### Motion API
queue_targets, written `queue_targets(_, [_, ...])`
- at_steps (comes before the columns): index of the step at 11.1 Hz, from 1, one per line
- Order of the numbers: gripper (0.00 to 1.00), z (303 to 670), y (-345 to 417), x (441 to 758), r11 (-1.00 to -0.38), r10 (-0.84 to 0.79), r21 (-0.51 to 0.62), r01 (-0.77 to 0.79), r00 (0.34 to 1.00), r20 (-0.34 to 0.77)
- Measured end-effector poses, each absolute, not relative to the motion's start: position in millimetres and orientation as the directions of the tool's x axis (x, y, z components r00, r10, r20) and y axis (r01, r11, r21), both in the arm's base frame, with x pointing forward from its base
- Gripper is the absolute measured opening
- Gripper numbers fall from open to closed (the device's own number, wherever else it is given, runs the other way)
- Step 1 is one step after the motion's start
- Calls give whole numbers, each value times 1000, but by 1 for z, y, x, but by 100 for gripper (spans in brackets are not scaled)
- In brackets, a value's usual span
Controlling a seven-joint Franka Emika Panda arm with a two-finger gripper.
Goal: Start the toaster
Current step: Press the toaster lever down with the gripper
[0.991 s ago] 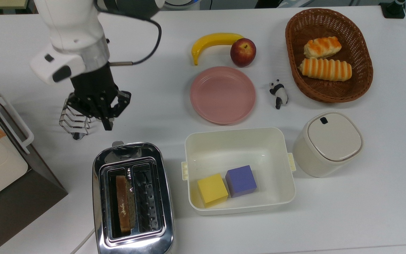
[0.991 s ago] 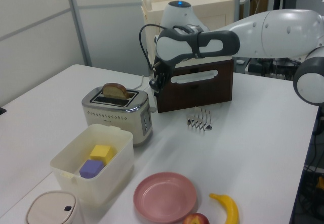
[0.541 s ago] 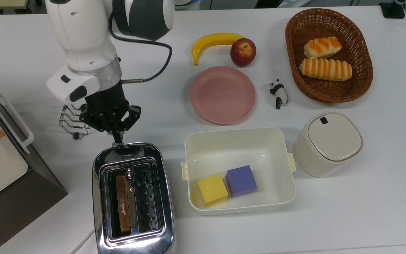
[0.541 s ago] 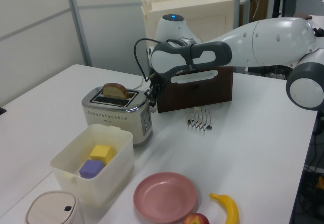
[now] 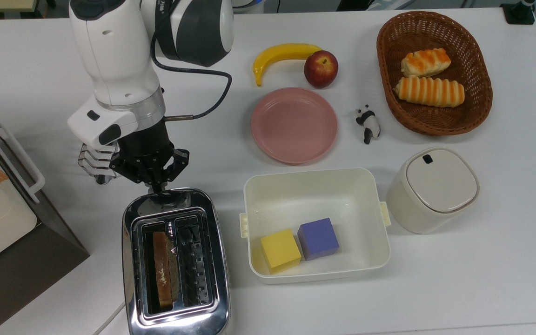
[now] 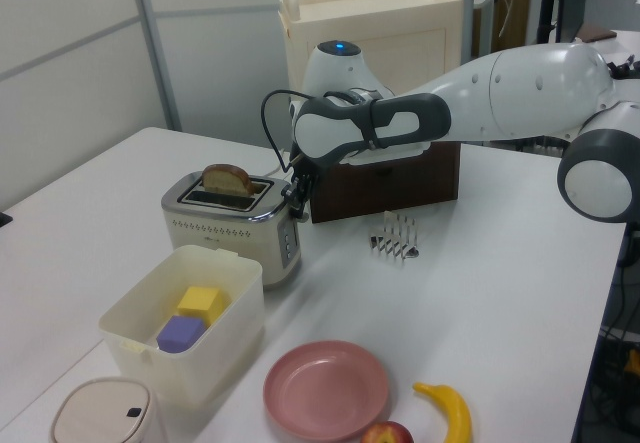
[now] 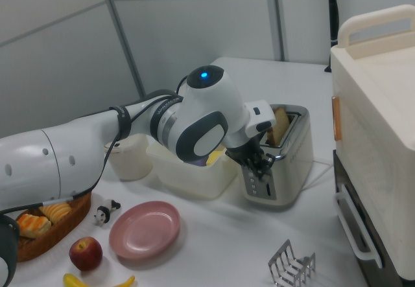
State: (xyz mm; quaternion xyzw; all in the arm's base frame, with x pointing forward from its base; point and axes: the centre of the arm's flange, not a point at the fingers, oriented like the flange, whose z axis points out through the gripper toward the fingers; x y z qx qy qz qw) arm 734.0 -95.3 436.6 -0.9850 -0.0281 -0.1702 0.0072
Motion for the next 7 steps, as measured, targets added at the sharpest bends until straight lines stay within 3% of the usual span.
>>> queue_targets(7, [1, 405, -96, 738, -998, 59, -4, 63, 952, 300])
